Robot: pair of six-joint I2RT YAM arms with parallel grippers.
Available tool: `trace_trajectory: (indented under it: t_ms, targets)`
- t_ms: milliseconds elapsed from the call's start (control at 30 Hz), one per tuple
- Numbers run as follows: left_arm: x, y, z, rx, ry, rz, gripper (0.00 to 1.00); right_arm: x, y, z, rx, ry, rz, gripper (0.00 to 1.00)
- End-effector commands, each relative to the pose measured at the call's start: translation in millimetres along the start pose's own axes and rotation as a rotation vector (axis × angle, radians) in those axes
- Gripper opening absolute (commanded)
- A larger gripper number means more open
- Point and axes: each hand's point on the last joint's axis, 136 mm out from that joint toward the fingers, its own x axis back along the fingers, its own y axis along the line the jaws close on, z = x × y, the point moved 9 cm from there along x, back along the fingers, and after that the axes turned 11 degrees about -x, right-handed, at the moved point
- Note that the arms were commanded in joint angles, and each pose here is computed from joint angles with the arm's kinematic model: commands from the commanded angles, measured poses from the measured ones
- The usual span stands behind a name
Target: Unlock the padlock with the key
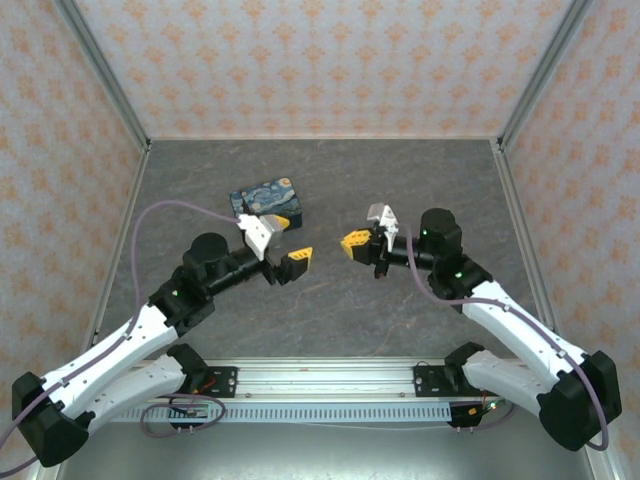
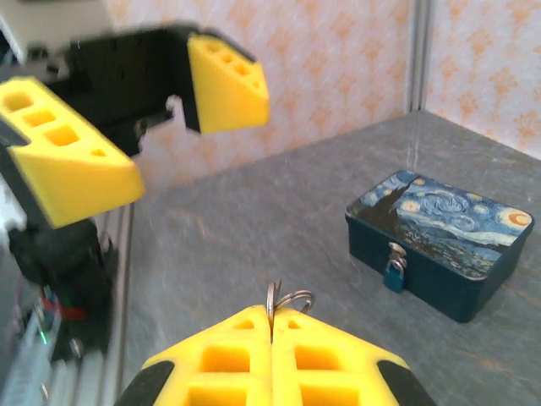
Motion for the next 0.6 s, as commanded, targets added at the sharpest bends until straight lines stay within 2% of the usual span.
trace_trajectory:
  t_ms: [0, 167, 267, 333, 433, 567]
  targets:
    - [9.2, 14.6, -31.2, 0.364, -0.220, -0.127, 0.93, 9.9, 14.1, -43.7, -0.120, -0.319, -0.042, 0.00]
    - [8.7, 18.1, -42.8, 0.629, -0.321, -0.104, 0.93, 11.3, 21.6, -50.2, -0.290, -0.443, -0.070, 0.00]
    - [-0.4, 19.0, -46.8, 0.769, -0.321, -0.069, 0.92, 8.3, 29.3, -52.3, -0.347, -0.472, -0.118, 0.00]
    - [-7.7, 18.2, -48.6, 0.853, -0.333, -0.022, 0.90, 7.7, 27.5, -54.1, -0.459, -0.492, -0.118, 0.00]
    - [-16.5, 16.8, -52.1, 0.944, -0.349, 0.047, 0.84, 5.2, 25.4, -56.5, -0.580, -0.490, -0.127, 0.00]
    - [-25.8, 16.3, -55.0, 1.011, -0.348, 0.094, 0.77, 0.3, 28.7, -55.5, -0.598, -0.484, -0.155, 0.00]
